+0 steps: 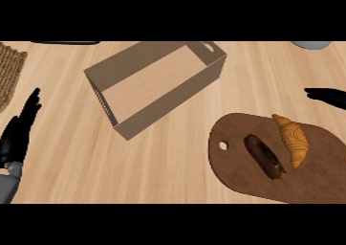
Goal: Pick the croissant from the cutting board and place it in the cardboard box
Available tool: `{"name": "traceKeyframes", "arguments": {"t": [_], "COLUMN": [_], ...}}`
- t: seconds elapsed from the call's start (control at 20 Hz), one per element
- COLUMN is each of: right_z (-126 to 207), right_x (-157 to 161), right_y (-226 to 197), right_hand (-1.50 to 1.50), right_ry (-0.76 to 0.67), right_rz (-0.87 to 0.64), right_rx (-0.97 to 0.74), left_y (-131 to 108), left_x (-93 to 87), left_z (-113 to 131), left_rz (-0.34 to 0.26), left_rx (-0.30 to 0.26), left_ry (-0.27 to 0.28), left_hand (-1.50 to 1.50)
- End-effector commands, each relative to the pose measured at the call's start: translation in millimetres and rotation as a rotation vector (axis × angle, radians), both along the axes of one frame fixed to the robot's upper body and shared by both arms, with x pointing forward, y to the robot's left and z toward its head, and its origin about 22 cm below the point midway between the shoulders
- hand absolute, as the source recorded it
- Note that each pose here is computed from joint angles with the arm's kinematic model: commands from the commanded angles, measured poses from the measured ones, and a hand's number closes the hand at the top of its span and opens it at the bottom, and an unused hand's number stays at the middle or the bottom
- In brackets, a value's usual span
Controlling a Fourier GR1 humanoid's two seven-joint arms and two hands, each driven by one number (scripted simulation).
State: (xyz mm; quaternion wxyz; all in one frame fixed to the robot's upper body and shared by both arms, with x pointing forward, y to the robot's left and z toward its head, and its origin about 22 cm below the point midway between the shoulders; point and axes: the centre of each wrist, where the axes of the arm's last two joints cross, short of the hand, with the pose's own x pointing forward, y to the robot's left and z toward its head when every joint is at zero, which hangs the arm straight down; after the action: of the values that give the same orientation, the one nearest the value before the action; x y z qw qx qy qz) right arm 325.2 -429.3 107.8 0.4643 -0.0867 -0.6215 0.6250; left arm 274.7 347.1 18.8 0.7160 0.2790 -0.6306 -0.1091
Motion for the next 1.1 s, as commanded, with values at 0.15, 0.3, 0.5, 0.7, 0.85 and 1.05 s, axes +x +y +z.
{"name": "traceKeyframes", "arguments": {"t": [0.15,0.3,0.5,0.7,0.85,1.05], "right_z": [17.4,1.9,0.2,-24.8,-41.6,-28.9], "right_x": [25.6,44.8,43.1,51.7,45.2,57.8], "right_y": [31.2,49.1,71.6,77.5,91.6,87.7], "right_hand": [-1.50,-1.50,-1.50,-1.50,-1.50,-1.50], "right_ry": [0.090,0.139,0.174,0.145,0.140,0.162], "right_rz": [0.123,0.137,0.161,0.150,0.159,0.160], "right_rx": [-0.327,-0.343,-0.404,-0.453,-0.469,-0.475], "left_y": [-0.9,4.6,16.6,-7.5,23.7,23.3], "left_x": [-9.5,-1.8,-10.9,-17.2,-21.1,-20.0], "left_z": [-4.9,-5.9,2.4,1.7,-18.3,0.3], "left_rz": [0.013,0.019,0.041,0.024,0.049,0.045], "left_rx": [-0.006,0.003,0.007,-0.014,-0.002,0.014], "left_ry": [0.033,0.011,0.021,0.023,0.029,0.001], "left_hand": [0.00,0.00,0.00,0.00,0.00,0.00]}}
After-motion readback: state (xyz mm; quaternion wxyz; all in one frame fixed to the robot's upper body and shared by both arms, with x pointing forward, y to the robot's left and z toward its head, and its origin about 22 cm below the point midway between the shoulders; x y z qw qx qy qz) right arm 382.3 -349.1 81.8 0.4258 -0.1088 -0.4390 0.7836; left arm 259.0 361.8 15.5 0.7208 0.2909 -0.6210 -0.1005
